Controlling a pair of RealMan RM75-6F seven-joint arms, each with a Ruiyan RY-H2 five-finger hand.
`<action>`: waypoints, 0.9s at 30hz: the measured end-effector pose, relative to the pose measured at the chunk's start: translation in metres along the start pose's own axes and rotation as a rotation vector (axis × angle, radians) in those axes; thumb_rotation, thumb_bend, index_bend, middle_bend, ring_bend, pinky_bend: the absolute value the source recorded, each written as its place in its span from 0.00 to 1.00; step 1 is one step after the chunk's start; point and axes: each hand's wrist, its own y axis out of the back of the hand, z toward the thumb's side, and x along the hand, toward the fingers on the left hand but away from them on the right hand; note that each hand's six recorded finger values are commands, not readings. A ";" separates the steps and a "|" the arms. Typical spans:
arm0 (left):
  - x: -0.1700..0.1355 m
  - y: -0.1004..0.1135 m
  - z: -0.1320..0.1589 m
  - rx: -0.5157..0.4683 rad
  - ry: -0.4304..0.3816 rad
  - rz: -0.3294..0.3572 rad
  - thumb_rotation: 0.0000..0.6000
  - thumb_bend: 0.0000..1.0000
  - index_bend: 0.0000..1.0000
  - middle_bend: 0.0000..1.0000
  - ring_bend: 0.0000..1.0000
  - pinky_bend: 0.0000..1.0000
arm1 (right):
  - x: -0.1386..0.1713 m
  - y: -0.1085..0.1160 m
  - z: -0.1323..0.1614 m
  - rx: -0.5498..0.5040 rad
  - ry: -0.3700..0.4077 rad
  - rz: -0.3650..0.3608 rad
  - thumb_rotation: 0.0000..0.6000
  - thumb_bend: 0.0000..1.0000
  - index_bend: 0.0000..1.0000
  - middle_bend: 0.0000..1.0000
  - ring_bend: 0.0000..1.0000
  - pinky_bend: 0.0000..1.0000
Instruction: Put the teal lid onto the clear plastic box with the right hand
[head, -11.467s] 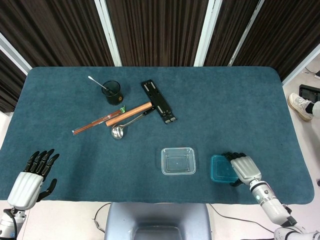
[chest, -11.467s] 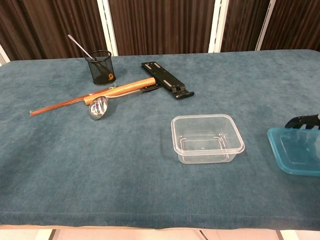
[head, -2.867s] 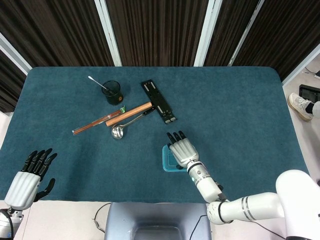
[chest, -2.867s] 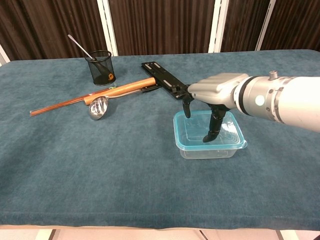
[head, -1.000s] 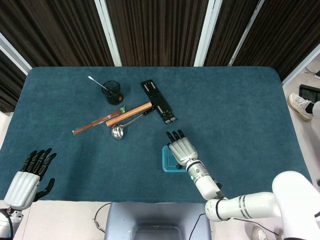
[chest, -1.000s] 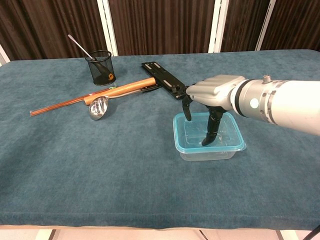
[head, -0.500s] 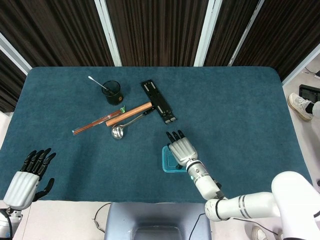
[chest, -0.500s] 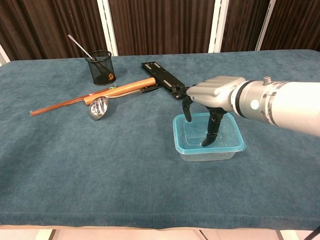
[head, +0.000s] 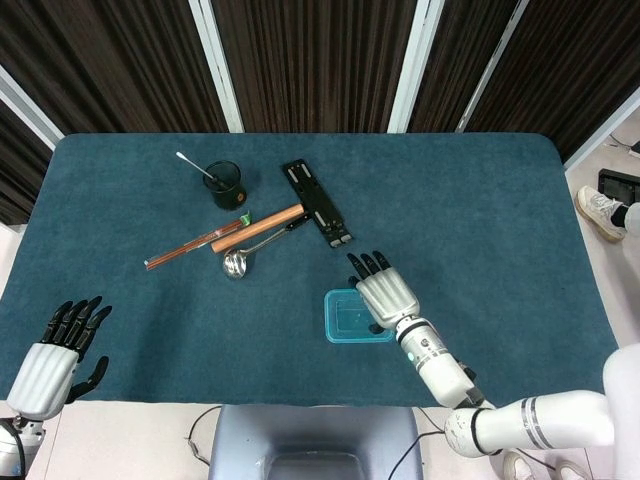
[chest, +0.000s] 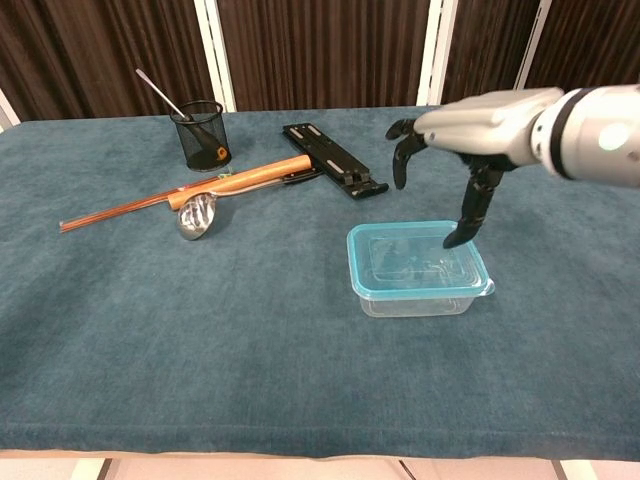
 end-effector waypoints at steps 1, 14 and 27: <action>0.000 0.000 0.000 0.001 0.000 0.001 1.00 0.44 0.00 0.00 0.00 0.06 | 0.004 0.003 -0.003 -0.004 0.000 -0.009 1.00 0.21 0.35 0.08 0.04 0.08; 0.000 -0.001 0.000 0.013 0.016 0.004 1.00 0.44 0.00 0.00 0.00 0.06 | 0.142 -0.023 -0.114 -0.104 -0.185 -0.216 1.00 0.21 0.08 0.00 0.00 0.00; -0.002 -0.004 0.006 0.036 0.004 0.009 1.00 0.44 0.00 0.00 0.00 0.06 | 0.255 -0.082 -0.194 -0.221 -0.403 -0.393 1.00 0.21 0.07 0.00 0.00 0.00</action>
